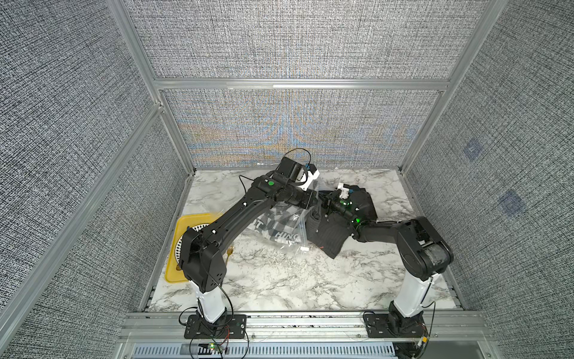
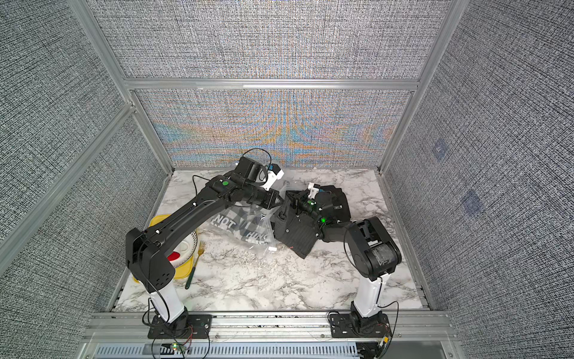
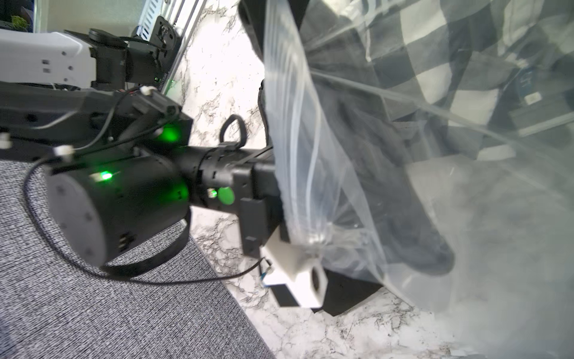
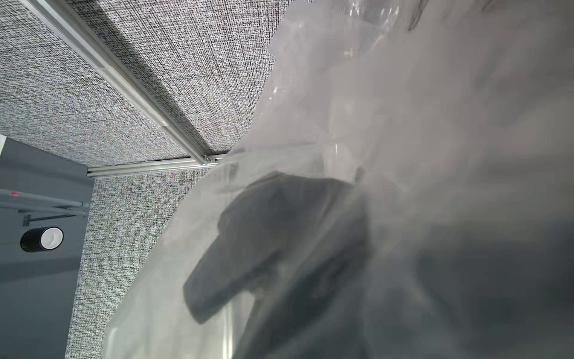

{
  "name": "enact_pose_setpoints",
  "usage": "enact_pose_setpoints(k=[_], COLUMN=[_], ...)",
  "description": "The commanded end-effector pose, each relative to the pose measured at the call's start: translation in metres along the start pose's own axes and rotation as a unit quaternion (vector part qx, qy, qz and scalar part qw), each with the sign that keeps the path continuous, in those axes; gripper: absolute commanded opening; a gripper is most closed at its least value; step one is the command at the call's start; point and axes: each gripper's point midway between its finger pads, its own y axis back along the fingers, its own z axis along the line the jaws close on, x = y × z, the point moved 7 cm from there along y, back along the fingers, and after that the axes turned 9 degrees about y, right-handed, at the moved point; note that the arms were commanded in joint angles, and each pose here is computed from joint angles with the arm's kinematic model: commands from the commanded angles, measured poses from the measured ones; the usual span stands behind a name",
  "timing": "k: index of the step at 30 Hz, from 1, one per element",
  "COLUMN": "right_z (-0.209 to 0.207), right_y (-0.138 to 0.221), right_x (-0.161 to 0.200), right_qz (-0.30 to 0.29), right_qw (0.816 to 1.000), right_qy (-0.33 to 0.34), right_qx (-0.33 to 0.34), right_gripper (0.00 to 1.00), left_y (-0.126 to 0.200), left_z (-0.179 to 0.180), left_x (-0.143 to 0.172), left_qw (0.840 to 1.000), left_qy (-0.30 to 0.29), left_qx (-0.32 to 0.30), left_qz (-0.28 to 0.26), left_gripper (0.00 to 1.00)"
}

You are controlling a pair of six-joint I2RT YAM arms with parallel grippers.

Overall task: Place the folded shirt into the vacuum bag
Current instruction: Place the shirt in the vacuum bag.

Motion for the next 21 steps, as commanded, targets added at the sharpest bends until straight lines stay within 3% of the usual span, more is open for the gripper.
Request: enact_pose_setpoints(k=[1, 7, 12, 18, 21], right_z=[0.005, -0.019, -0.033, -0.068, -0.096], right_y=[-0.012, -0.029, -0.044, -0.065, -0.072], right_x=[0.004, 0.030, 0.055, 0.094, 0.100], right_qz=[-0.015, 0.004, 0.042, 0.102, 0.126], right_qw=[0.999, 1.000, 0.995, 0.965, 0.947], right_qy=[0.001, 0.018, 0.090, 0.217, 0.247], right_qx=[-0.037, -0.021, 0.012, 0.109, 0.160], right_gripper=[0.00, 0.00, 0.00, 0.00, 0.00], left_y=[0.006, -0.001, -0.001, -0.001, -0.003], left_z=[-0.018, -0.015, -0.017, -0.017, -0.016], left_x=[-0.008, -0.006, -0.006, -0.005, -0.003], left_qw=[0.999, 0.999, 0.998, 0.998, 0.998], left_qy=[-0.010, -0.010, -0.013, -0.018, -0.015], left_qx=[0.049, 0.051, 0.058, 0.058, 0.058], left_qz=[-0.014, -0.006, -0.006, -0.006, -0.004], left_gripper=[0.00, 0.00, 0.00, 0.00, 0.00])
